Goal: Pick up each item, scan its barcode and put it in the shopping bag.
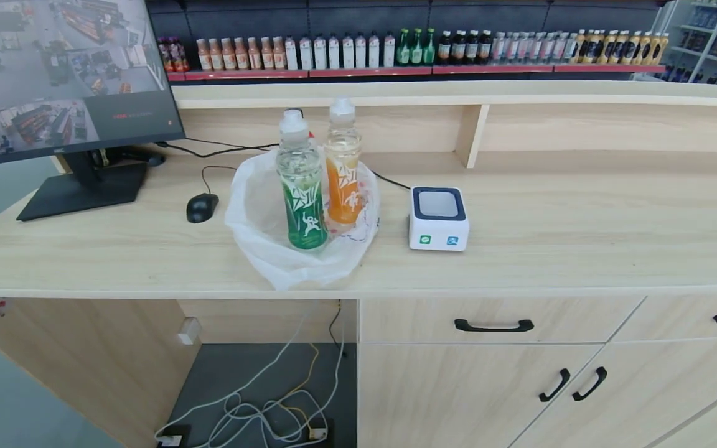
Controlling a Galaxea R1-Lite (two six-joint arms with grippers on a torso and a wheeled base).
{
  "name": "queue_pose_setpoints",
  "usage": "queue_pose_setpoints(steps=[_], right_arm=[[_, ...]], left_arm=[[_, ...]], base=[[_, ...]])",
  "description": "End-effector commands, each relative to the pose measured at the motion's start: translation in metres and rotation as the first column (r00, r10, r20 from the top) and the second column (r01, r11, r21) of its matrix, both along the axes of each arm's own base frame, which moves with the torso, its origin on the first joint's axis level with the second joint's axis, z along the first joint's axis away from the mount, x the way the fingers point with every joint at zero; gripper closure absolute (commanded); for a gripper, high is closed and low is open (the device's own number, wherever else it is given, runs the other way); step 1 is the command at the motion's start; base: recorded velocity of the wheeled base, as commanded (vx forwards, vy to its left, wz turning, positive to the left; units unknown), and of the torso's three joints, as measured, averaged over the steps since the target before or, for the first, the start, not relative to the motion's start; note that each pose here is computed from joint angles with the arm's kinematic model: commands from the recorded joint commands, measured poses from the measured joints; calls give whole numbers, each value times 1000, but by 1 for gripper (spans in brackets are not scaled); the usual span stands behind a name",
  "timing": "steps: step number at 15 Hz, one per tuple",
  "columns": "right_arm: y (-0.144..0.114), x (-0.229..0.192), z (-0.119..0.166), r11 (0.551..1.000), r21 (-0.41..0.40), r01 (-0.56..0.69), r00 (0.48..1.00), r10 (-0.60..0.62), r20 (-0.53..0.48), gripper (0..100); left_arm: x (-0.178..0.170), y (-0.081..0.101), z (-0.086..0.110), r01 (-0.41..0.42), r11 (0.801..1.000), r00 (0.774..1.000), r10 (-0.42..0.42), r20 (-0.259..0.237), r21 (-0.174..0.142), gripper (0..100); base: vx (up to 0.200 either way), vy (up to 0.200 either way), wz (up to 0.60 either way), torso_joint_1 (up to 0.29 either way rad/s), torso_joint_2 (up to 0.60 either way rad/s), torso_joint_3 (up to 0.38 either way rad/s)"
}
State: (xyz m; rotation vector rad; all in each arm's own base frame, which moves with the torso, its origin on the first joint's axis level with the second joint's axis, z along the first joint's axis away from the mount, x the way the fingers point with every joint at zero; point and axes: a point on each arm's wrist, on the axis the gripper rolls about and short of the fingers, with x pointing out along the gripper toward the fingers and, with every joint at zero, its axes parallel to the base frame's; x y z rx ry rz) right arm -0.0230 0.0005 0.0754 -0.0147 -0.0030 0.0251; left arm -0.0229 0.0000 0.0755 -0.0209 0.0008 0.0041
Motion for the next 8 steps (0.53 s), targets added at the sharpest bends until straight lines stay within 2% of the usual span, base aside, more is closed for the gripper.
queue_pose_setpoints(steps=[1,4,8], right_arm=[[0,0,0,1000,-1,-1,1000,1,-1,0],[0,0,0,1000,-1,-1,1000,1,-3,0],[0,0,0,1000,-1,-1,1000,1,-3,0]], left_arm=[[0,0,0,-1,1000,1000,1,-1,-1,0],[0,0,0,-1,1000,1000,1,-1,1,0],[0,0,0,-1,1000,1000,1,1,1,0]], base=[[0,-200,0,2,2,2],[0,-200,0,5,7,2],[0,0,0,0,0,0]])
